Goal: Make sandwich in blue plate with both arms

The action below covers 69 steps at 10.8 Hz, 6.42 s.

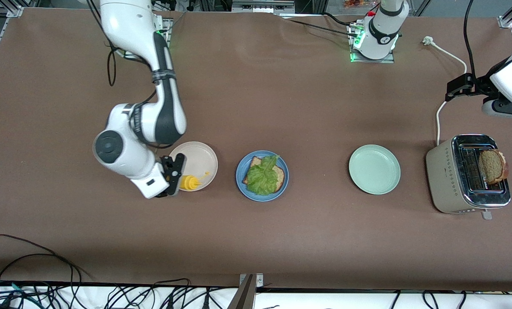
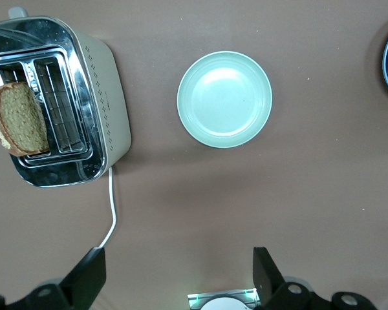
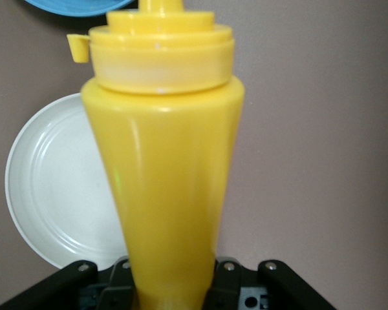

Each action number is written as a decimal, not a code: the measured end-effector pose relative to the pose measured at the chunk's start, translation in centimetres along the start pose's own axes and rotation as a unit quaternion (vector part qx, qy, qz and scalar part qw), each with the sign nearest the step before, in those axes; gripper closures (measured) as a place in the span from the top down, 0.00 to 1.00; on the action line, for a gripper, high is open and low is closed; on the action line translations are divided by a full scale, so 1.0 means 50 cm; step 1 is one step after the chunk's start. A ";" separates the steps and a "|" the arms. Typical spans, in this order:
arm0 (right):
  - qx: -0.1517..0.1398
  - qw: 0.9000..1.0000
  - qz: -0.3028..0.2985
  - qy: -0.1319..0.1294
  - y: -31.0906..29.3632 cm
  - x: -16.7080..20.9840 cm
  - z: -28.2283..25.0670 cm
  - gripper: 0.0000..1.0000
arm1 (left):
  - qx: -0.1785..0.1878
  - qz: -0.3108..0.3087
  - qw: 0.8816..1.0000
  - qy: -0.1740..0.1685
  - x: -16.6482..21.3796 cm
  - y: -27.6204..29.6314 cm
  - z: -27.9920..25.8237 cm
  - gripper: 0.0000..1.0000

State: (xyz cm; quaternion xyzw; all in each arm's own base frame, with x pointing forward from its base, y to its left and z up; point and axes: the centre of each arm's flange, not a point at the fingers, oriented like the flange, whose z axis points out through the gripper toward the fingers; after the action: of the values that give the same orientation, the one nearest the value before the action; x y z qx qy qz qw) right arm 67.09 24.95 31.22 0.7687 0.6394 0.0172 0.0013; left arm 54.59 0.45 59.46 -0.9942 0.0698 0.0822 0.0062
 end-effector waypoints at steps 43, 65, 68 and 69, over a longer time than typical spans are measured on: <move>0.172 0.887 -0.042 0.427 0.170 -0.425 0.010 0.18 | -0.001 -0.010 1.000 -0.002 -0.004 -0.023 0.002 1.00; 0.141 0.815 -0.134 0.545 0.106 -0.503 0.431 0.90 | 0.008 -0.018 0.997 0.072 0.195 -0.514 0.419 1.00; 0.118 0.839 -0.133 0.514 0.153 -0.565 0.379 1.00 | -0.014 -0.028 0.997 0.063 0.192 -0.507 0.434 0.68; 0.113 0.850 -0.134 0.497 0.165 -0.590 0.353 1.00 | -0.016 -0.027 0.998 0.061 0.193 -0.503 0.434 0.54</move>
State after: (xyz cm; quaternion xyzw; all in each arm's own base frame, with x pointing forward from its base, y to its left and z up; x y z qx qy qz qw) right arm 70.32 -5.23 13.06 0.5594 0.6489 0.3241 -0.4012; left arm 64.00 24.53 36.49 -0.9988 0.0414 0.0224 -0.0115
